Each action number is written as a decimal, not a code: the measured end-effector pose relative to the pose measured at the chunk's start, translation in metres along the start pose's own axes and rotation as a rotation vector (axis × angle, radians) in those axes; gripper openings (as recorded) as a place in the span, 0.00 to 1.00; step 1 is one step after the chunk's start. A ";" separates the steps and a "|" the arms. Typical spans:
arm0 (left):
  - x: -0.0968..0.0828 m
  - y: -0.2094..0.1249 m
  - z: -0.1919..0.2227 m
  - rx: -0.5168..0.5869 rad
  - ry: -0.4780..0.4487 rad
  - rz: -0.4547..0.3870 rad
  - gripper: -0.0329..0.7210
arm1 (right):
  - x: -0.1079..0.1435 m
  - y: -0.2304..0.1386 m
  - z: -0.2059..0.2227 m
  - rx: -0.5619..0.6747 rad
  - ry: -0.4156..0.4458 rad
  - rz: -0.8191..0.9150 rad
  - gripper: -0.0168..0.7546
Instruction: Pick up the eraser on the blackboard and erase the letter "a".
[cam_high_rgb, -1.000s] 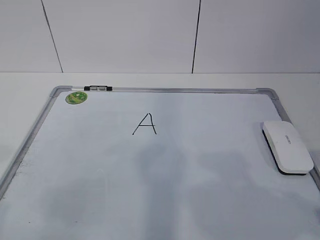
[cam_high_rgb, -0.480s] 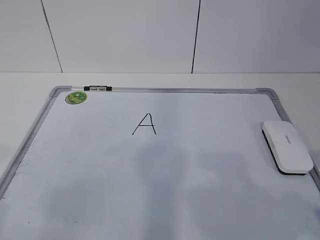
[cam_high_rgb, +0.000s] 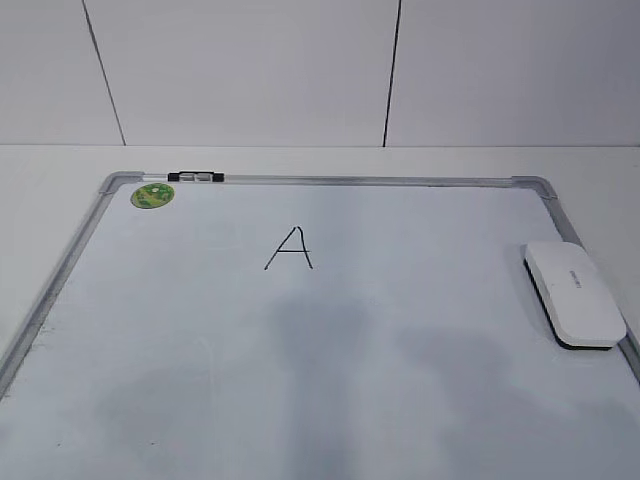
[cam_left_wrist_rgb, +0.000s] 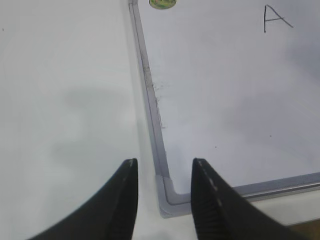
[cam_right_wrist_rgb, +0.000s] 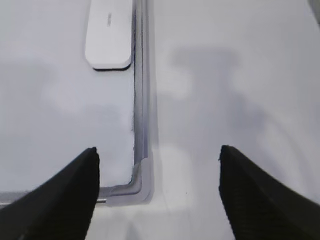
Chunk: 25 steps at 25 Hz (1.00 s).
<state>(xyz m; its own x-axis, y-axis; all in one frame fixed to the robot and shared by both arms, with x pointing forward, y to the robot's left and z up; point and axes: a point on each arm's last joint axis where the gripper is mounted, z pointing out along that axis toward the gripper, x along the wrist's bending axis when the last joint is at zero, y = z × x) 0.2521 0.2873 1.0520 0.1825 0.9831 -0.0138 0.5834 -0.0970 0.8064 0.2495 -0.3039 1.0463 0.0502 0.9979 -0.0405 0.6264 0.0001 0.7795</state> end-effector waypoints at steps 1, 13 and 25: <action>-0.001 -0.002 -0.003 -0.020 0.002 0.003 0.40 | 0.000 -0.003 -0.004 -0.030 -0.004 0.005 0.79; -0.004 -0.012 -0.016 -0.125 0.010 0.019 0.37 | -0.001 -0.014 -0.017 -0.141 -0.010 0.013 0.79; -0.004 -0.012 -0.016 -0.125 0.010 0.019 0.36 | -0.001 -0.014 -0.017 -0.139 -0.012 0.013 0.79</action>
<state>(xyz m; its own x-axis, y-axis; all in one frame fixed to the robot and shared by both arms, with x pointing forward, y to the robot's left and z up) 0.2318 0.2871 1.0522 0.1844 0.9828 0.0080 0.4764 -0.0965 0.8739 0.2276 -0.3039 1.0458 0.0675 0.9970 -0.0367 0.5120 -0.0031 0.8590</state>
